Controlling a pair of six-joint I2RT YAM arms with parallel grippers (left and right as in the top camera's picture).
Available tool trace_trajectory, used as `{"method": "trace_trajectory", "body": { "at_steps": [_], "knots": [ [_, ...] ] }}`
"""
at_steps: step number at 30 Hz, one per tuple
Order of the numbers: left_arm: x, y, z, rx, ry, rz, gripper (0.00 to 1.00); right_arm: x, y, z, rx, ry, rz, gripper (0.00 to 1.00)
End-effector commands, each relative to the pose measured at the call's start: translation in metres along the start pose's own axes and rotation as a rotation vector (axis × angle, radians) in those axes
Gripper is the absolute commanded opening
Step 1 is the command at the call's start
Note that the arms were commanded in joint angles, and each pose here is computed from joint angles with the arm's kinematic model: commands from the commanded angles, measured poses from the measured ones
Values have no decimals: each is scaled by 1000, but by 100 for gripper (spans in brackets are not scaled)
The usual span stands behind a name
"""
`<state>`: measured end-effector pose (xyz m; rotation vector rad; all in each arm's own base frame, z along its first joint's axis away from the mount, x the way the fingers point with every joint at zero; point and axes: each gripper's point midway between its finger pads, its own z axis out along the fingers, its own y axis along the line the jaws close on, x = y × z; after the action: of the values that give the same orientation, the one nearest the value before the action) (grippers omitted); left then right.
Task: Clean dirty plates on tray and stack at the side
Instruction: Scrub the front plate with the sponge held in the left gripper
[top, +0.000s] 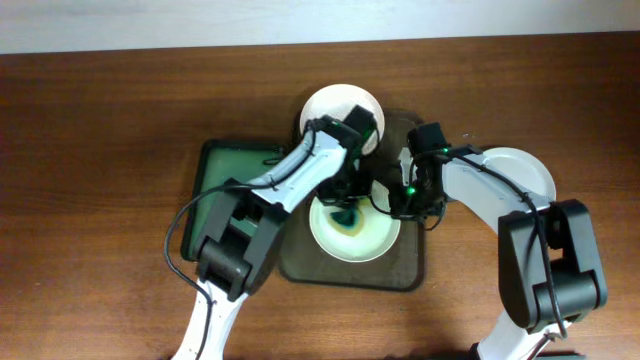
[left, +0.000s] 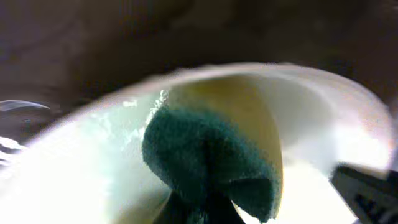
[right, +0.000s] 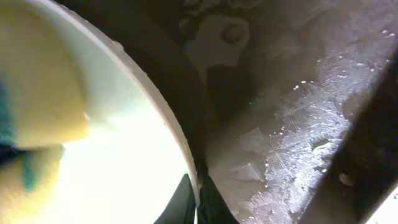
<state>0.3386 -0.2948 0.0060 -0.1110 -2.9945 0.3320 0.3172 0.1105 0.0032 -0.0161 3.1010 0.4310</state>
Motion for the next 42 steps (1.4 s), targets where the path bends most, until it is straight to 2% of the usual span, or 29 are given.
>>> {"method": "trace_trajectory", "body": {
  "at_steps": [1,3,7,8,13,15,18,21,23,25,26,28,29,31,33,34,37,38,40,42],
  "knots": [
    [-21,75,4,-270,-65,6,0,11,-20,13,83,48,43,4],
    [-5,44,15,-153,-4,37,0,10,-20,13,82,42,88,4],
    [39,-76,30,332,127,166,0,8,-19,13,79,30,112,4],
    [48,-93,30,373,145,180,0,8,-19,13,79,30,112,4],
    [73,-119,23,482,235,203,0,8,-19,13,79,30,112,4],
    [68,-109,22,466,238,173,0,8,-19,13,79,31,112,4],
    [74,-118,6,586,314,156,0,8,-19,13,79,31,112,4],
    [54,-86,26,380,200,132,0,9,-19,13,80,34,113,4],
    [28,-15,40,-10,48,98,0,9,-19,13,81,35,113,4],
    [13,36,28,-263,-27,73,0,9,-19,13,81,35,113,4],
    [0,66,6,-418,-90,60,0,9,-19,13,81,35,113,4],
    [-14,93,-30,-574,-180,45,0,9,-19,13,81,35,113,4],
    [-16,98,-41,-599,-202,40,0,9,-19,13,81,35,113,4],
    [-19,105,-51,-611,-221,24,0,9,-19,13,81,35,113,4],
    [-18,97,-43,-551,-205,19,0,9,-19,13,81,34,113,4],
    [-15,81,-33,-458,-178,22,0,9,-19,13,81,34,113,4],
    [3,-8,-5,6,-53,165,0,9,-19,13,81,34,113,4],
    [7,-23,-5,81,-35,188,0,9,-19,13,81,34,112,4],
    [5,-18,-19,83,-50,178,0,10,-19,13,81,40,81,4],
    [-5,17,-62,5,-121,116,0,13,-20,13,83,55,65,4]
  ]
}}
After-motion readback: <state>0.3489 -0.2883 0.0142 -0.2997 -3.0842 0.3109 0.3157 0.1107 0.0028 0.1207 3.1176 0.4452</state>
